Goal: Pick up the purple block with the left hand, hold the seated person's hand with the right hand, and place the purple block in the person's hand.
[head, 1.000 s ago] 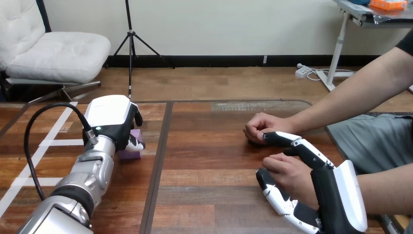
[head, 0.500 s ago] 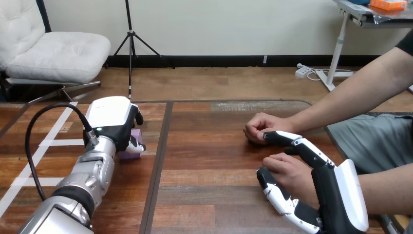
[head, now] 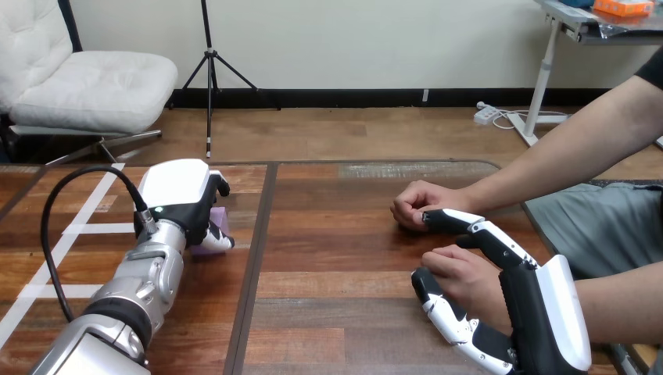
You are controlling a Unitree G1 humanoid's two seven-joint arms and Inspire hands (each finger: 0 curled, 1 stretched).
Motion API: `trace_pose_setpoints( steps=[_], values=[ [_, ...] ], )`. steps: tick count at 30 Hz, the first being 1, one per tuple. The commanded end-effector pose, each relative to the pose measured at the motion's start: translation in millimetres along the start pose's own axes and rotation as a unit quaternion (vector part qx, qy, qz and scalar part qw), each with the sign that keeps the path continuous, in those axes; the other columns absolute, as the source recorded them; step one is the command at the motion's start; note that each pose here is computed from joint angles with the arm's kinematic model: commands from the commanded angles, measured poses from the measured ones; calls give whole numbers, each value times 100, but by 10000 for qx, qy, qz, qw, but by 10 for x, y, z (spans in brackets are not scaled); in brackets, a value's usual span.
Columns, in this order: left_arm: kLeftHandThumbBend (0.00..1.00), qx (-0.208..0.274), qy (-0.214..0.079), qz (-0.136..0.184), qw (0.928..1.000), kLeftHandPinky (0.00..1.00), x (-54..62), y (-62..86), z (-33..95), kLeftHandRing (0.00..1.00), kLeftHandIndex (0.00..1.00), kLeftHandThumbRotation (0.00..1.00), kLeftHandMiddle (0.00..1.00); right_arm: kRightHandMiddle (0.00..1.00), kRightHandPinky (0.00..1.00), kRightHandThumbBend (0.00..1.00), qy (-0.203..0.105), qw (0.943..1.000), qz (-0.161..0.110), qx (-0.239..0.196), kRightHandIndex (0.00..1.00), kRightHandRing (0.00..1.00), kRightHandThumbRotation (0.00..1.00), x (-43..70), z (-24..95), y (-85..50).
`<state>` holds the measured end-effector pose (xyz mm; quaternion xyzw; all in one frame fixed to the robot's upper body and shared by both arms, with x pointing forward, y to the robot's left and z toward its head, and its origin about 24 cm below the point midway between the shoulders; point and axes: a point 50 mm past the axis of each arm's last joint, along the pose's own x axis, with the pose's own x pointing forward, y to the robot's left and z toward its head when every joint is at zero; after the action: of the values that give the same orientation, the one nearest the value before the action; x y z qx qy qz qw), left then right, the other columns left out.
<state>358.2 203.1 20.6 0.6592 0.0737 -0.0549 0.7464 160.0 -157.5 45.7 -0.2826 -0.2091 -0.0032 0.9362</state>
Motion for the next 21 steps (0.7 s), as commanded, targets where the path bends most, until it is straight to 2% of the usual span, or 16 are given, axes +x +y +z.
trace_pose_setpoints(
  steps=[1,11,21],
  values=[
    [74,-273,2,129,9995,63,62,151,27,73,77,18,78,74,70,45,-363,9991,-206,-2,73,75,47,121,99,-54],
    [77,-539,46,-125,9985,66,87,204,7,76,80,21,82,74,69,45,-357,9991,-207,-3,72,74,47,124,96,-51],
    [78,-307,45,-348,9989,66,108,232,14,76,80,22,82,74,70,46,-350,9992,-198,16,72,74,47,121,96,-47]
  ],
)
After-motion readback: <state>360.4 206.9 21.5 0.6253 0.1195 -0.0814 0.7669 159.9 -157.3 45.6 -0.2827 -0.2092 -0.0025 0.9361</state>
